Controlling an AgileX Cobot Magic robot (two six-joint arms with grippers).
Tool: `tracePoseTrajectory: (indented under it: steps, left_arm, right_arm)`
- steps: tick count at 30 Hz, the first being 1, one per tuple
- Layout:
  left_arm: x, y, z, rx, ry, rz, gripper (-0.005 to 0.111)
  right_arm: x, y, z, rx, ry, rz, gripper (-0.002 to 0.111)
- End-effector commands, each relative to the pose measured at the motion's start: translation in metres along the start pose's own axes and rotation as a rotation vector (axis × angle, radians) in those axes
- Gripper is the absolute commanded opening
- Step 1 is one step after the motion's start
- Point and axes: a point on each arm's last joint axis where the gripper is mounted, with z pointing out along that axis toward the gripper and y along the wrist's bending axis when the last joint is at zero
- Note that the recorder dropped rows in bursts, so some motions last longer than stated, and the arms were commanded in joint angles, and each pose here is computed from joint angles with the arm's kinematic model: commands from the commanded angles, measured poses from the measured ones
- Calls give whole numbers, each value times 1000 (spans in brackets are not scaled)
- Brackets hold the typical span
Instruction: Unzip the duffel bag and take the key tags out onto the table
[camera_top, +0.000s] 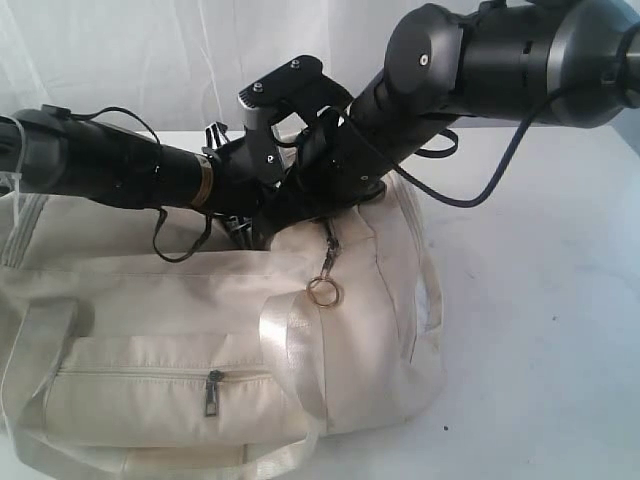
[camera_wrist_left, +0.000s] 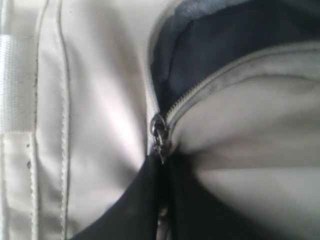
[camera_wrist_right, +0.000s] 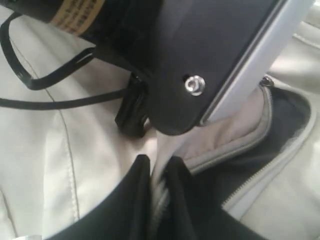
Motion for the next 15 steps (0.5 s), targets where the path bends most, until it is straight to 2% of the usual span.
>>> tracePoseTrajectory:
  steps: [1,10,15]
  left_arm:
    - [15,7,-2,-78,105,-5,0]
    - [-10,26,-33,-154,35,-83,0]
    - [-23,34,-53,-102,-87,-186,0]
  right_arm:
    - [0,0,-2,-3,3,6,12]
    - [0,-2,-2,15,7,-18,12]
    - [0,-2,-2,20,-1,-18,12]
